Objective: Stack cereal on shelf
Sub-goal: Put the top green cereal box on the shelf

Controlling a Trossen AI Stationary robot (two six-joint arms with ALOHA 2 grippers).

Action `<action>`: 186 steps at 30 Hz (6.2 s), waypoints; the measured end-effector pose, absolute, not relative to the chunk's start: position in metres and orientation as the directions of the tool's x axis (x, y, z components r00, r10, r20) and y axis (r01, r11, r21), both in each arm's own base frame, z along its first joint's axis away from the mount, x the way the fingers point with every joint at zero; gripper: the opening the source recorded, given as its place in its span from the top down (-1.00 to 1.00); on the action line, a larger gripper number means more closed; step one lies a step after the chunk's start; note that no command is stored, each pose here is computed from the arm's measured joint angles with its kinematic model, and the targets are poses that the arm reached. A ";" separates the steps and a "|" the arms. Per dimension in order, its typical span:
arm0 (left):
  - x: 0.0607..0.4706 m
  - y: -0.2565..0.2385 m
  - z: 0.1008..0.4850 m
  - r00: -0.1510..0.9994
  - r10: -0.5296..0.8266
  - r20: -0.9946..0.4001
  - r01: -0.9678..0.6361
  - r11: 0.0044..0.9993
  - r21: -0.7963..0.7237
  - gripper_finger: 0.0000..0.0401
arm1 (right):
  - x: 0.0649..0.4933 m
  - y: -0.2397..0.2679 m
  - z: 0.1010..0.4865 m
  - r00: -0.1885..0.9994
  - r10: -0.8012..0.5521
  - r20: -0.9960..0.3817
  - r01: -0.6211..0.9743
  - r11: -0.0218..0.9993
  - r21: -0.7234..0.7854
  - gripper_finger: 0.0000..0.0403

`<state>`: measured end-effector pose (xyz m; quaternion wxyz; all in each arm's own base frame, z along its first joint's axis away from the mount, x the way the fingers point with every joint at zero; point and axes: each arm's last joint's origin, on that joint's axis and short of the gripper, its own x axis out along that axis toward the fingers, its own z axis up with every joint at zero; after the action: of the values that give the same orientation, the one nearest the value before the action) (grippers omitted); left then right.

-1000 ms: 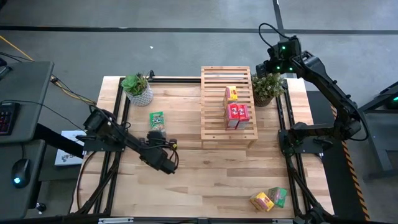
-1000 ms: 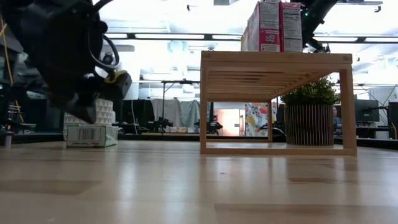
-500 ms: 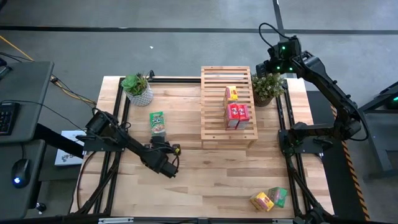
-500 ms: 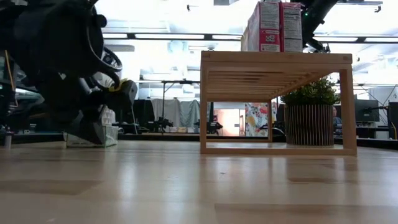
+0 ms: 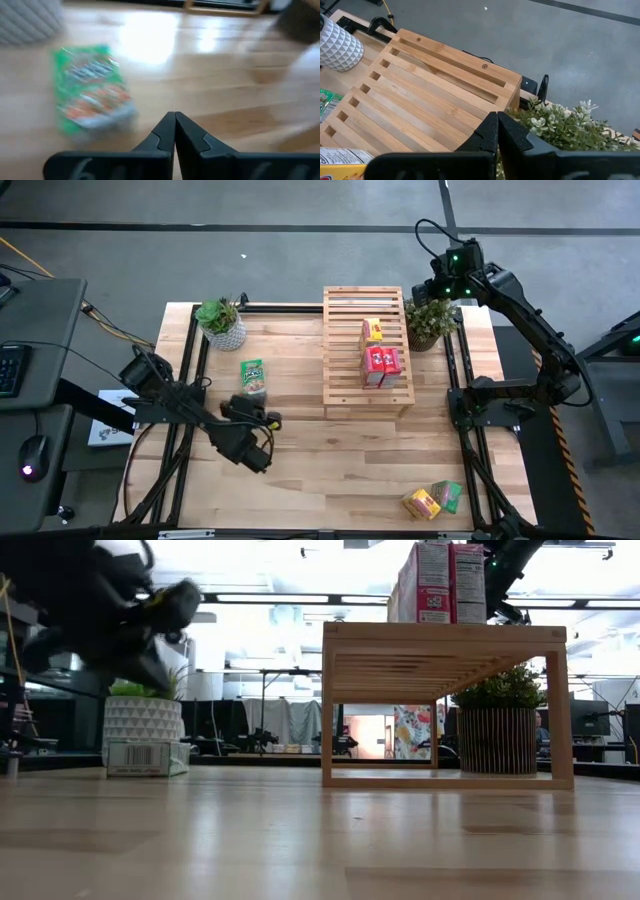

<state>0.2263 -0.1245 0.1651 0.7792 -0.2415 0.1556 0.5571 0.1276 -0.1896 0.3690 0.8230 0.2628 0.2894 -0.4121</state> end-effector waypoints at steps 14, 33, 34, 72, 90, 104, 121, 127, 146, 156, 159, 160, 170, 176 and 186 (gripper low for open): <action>0.218 -0.097 0.127 0.263 0.796 -0.546 -0.963 0.180 -0.202 1.00 | 0.127 -0.189 0.369 0.492 -0.525 -0.695 0.833 0.515 0.201 1.00; 0.224 -0.120 0.117 0.268 0.732 -0.626 -0.963 0.196 -0.182 1.00 | 0.127 -0.189 0.369 0.491 -0.525 -0.695 0.840 0.497 0.219 1.00; 0.223 -0.119 0.127 0.275 0.757 -0.592 -0.962 0.216 -0.170 1.00 | 0.127 -0.189 0.369 0.491 -0.525 -0.695 0.840 0.497 0.219 1.00; 0.203 -0.093 0.113 0.251 0.856 -0.453 -0.955 0.294 0.027 1.00 | 0.127 -0.189 0.368 0.481 -0.528 -0.700 0.858 0.449 0.250 1.00; 0.212 -0.098 0.096 0.301 0.804 -0.513 -0.953 0.267 -0.142 1.00 | 0.127 -0.189 0.368 0.470 -0.534 -0.703 0.866 0.435 0.248 1.00; 0.231 -0.109 0.071 0.347 0.839 -0.420 -0.937 0.332 -0.112 1.00 | 0.126 -0.190 0.368 0.447 -0.551 -0.705 0.877 0.426 0.224 1.00; 0.234 -0.081 0.060 0.309 0.910 -0.276 -0.914 0.364 0.179 1.00 | 0.126 -0.191 0.367 0.446 -0.549 -0.707 0.877 0.425 0.223 1.00; 0.226 -0.051 0.082 0.130 0.944 -0.304 -0.922 0.228 0.312 1.00 | 0.129 -0.195 0.363 0.439 -0.538 -0.719 0.881 0.416 0.226 1.00; 0.168 0.019 0.238 0.547 0.544 -0.636 -0.821 0.498 -0.280 1.00 | 0.143 -0.216 0.345 0.419 -0.499 -0.758 0.874 0.447 0.189 1.00; 0.159 0.103 0.221 0.591 0.243 -0.769 -0.748 0.523 -0.409 0.92 | 0.144 -0.216 0.344 0.423 -0.493 -0.760 0.871 0.453 0.191 1.00; 0.162 0.114 0.218 0.531 0.206 -0.822 -0.772 0.516 -0.370 0.76 | 0.143 -0.216 0.343 0.420 -0.487 -0.766 0.872 0.450 0.192 1.00; 0.164 0.116 0.219 0.519 0.203 -0.830 -0.776 0.518 -0.358 0.70 | 0.143 -0.216 0.343 0.419 -0.486 -0.767 0.873 0.449 0.192 1.00; 0.171 0.122 0.213 0.362 0.208 -0.909 -0.849 0.476 -0.229 -0.03 | 0.143 -0.215 0.343 0.414 -0.479 -0.774 0.874 0.447 0.191 1.00; 0.179 0.122 0.195 0.301 0.204 -0.932 -0.886 0.421 -0.194 -0.16 | 0.143 -0.215 0.343 0.414 -0.479 -0.774 0.869 0.461 0.180 1.00; 0.193 0.127 0.163 0.255 0.208 -0.944 -0.936 0.299 -0.186 -0.13 | 0.143 -0.215 0.343 0.414 -0.480 -0.774 0.867 0.466 0.175 1.00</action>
<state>0.1925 0.1272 0.1632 0.6755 -0.4135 0.4398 0.4235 0.1427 -0.2149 0.3428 0.7889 0.2911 0.3328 -0.4268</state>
